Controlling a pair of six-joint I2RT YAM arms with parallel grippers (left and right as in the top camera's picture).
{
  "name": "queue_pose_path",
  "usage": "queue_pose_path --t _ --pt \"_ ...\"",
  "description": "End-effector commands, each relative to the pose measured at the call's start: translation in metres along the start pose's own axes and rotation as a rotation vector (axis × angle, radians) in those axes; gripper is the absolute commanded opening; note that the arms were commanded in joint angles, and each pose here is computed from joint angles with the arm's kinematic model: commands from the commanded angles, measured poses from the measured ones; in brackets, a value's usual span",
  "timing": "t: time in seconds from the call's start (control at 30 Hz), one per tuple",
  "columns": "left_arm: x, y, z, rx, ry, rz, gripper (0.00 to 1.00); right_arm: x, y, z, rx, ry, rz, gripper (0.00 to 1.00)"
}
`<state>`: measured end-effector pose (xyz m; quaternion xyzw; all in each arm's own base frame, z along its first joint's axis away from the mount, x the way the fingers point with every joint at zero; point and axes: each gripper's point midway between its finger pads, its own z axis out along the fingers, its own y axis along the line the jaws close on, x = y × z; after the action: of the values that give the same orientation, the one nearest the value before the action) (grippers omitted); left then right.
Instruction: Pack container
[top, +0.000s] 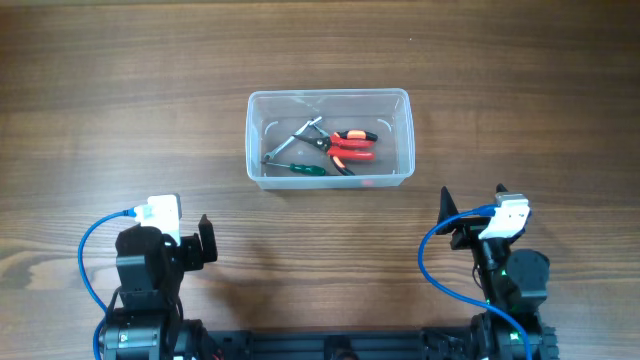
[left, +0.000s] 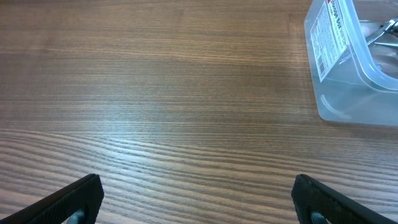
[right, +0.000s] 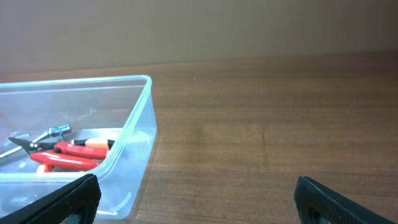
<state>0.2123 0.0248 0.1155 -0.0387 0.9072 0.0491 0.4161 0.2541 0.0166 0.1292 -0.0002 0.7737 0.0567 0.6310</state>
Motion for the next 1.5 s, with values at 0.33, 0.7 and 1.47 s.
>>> queue_pose_path --t 0.33,0.7,1.47 --pt "0.008 0.001 -0.003 -0.002 0.015 -0.001 1.0 0.023 0.002 0.005 -0.014 0.101 0.013 1.0" --pt "-0.098 0.006 -0.048 -0.031 -0.827 -0.02 1.0 0.026 0.002 0.006 -0.013 0.114 0.014 1.0" --pt "-0.053 -0.019 -0.004 0.1 -0.636 0.008 1.0 0.026 0.002 0.006 -0.013 0.114 0.013 1.0"
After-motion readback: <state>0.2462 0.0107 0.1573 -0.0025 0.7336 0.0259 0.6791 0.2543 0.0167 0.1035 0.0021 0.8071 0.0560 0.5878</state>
